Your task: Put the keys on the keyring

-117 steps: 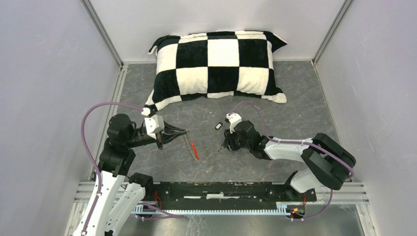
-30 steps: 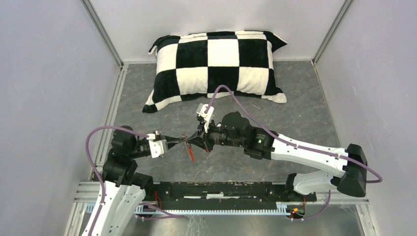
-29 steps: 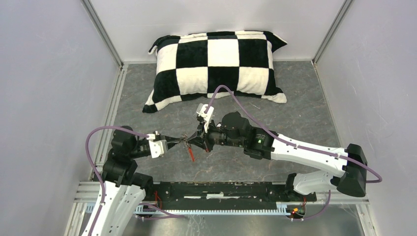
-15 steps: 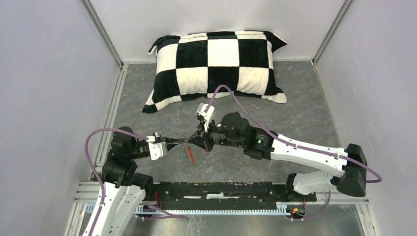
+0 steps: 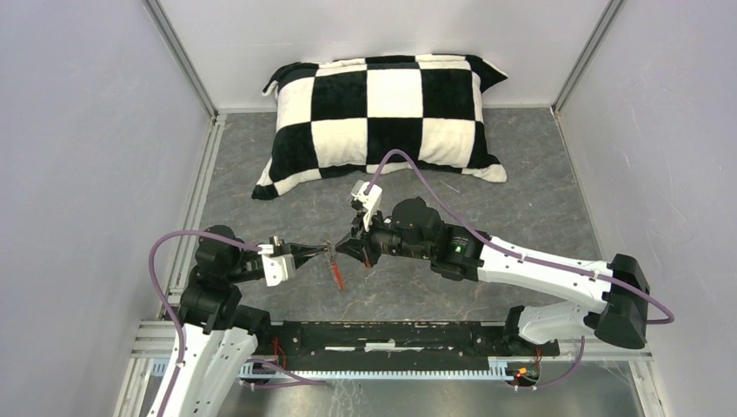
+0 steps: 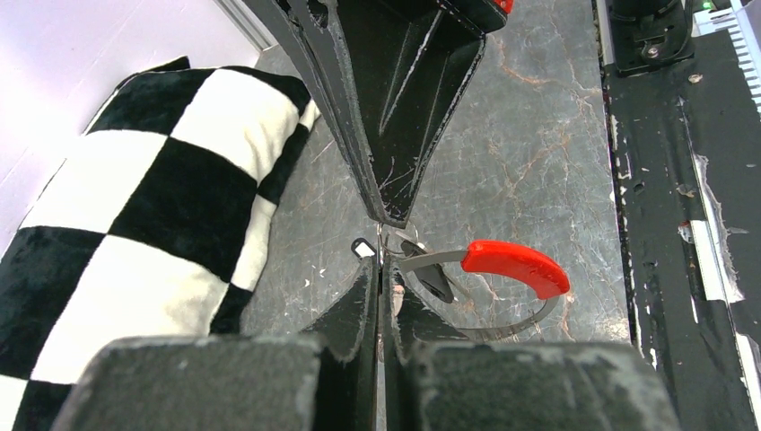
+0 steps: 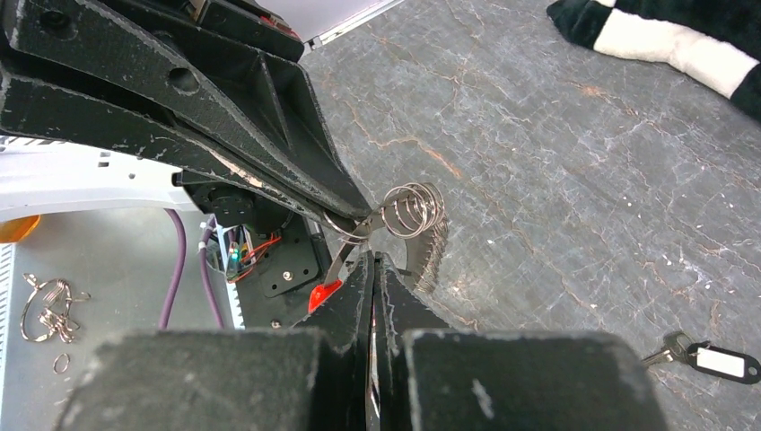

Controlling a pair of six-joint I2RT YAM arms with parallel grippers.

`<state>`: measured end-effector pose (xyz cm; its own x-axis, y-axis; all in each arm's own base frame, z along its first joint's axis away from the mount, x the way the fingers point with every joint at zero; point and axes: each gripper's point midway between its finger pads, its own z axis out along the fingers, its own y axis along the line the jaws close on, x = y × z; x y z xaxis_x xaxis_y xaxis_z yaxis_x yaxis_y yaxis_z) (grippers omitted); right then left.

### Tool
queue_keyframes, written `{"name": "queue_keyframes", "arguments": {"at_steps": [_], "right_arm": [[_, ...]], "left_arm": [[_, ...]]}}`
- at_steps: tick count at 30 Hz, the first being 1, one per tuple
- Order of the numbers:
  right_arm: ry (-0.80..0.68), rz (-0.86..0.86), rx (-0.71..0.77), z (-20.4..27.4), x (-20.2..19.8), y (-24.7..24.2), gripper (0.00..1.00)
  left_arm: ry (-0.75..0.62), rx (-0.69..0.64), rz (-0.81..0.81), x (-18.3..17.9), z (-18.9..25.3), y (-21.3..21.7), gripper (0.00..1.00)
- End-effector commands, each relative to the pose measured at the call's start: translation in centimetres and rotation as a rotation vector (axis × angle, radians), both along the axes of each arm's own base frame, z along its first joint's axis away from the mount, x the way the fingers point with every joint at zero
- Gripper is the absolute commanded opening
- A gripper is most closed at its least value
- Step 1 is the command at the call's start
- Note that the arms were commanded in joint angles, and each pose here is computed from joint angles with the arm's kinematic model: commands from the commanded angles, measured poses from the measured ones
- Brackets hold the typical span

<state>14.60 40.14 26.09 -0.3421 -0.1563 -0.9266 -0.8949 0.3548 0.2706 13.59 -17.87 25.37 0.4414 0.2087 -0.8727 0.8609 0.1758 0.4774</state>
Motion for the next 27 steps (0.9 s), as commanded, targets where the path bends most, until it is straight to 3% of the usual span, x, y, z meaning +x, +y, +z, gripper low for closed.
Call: {"name": "queue_keyframes", "arguments": {"at_steps": [1,27], "right_arm": [[-0.009,-0.024,0.052,1.4,0.5,0.0,0.0],[0.053,0.004,0.091,0.5,0.3,0.5,0.01]], "left_arm": [[-0.076,-0.012,-0.049,-0.8,1.5,-0.2,0.02],[-0.04,-0.051,-0.138,-2.6,3.9,-0.8,0.02]]}}
